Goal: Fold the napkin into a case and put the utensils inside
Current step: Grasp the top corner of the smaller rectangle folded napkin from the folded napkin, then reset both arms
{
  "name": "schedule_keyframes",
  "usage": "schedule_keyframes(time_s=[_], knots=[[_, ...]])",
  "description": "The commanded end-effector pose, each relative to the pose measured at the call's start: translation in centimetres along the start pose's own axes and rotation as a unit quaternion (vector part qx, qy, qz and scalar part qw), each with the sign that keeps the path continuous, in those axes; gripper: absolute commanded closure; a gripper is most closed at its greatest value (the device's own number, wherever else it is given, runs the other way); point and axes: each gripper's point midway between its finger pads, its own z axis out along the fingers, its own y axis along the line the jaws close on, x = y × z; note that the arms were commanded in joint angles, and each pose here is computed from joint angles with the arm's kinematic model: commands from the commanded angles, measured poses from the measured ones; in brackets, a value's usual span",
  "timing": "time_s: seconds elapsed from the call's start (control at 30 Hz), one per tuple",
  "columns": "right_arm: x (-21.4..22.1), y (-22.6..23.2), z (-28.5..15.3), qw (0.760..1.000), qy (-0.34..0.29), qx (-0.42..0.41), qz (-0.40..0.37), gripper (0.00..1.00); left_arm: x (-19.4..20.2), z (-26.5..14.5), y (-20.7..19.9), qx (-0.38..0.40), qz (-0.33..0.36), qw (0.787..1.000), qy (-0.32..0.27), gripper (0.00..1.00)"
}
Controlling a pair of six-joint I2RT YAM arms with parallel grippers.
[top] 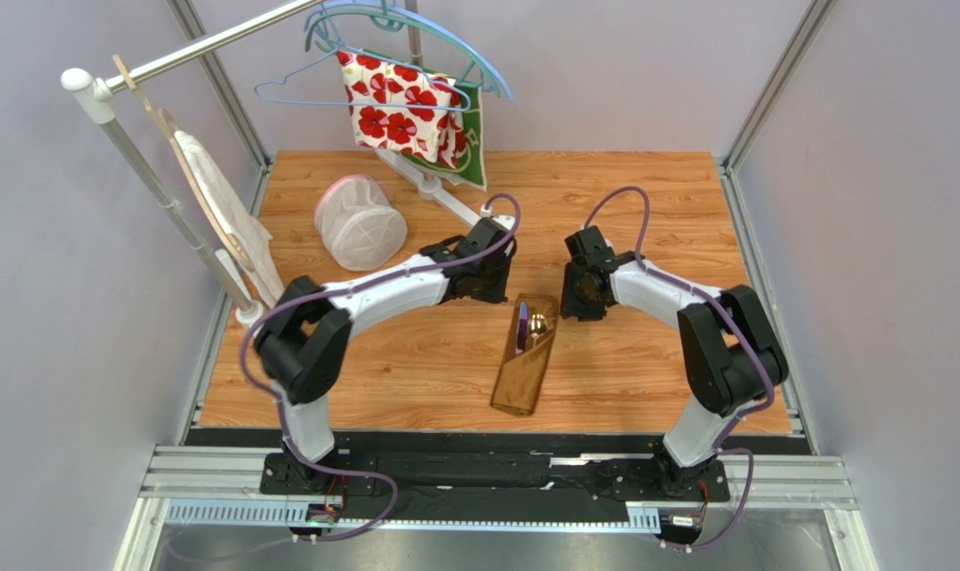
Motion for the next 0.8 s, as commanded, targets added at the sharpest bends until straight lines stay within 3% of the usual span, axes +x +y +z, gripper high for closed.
schedule_keyframes(time_s=[0.0,0.03,0.1,0.13,0.17,0.2,0.23,0.27,0.4,0.53,0.77], knots=[[-0.4,-2.2,-4.1,0.999,-0.039,0.022,-0.019,0.52,-4.4,-8.5,-1.2,0.050,0.019,0.994,-0.100,0.82],[-0.2,-2.0,-5.0,0.999,-0.043,0.012,-0.020,0.43,-3.3,-9.2,-1.6,0.072,0.021,0.993,-0.090,0.80],[0.3,-1.6,-7.3,0.998,-0.063,-0.017,-0.021,0.38,-3.8,-12.5,-2.8,0.122,0.008,0.986,-0.117,0.76],[0.9,-1.4,-8.2,0.997,-0.066,-0.021,-0.029,0.32,-1.9,-13.0,-3.5,0.161,0.009,0.982,-0.098,0.74],[1.2,-1.4,-8.9,0.997,-0.069,-0.029,-0.031,0.29,-1.5,-14.0,-4.1,0.187,0.005,0.977,-0.105,0.55],[1.5,-1.6,-10.8,0.995,-0.083,-0.038,-0.028,0.24,-2.5,-16.8,-5.2,0.229,-0.010,0.963,-0.143,0.48],[2.0,-1.9,-11.5,0.995,-0.085,-0.041,-0.027,0.17,-0.3,-16.9,-5.4,0.258,-0.013,0.958,-0.123,0.45],[2.3,-2.1,-12.4,0.994,-0.095,-0.048,-0.024,0.00,0.2,-17.7,-5.7,0.278,-0.020,0.952,-0.129,0.43],[3.3,-3.2,-16.4,0.986,-0.148,-0.073,0.004,0.00,2.1,-22.0,-6.0,0.350,-0.049,0.921,-0.165,0.39],[3.2,-2.7,-20.0,0.964,-0.221,-0.143,0.041,0.00,2.8,-24.4,-5.9,0.375,-0.044,0.908,-0.182,0.37],[3.4,-0.2,-21.1,0.938,-0.246,-0.240,0.054,0.00,2.2,-28.4,-6.7,0.426,-0.030,0.875,-0.228,0.35]])
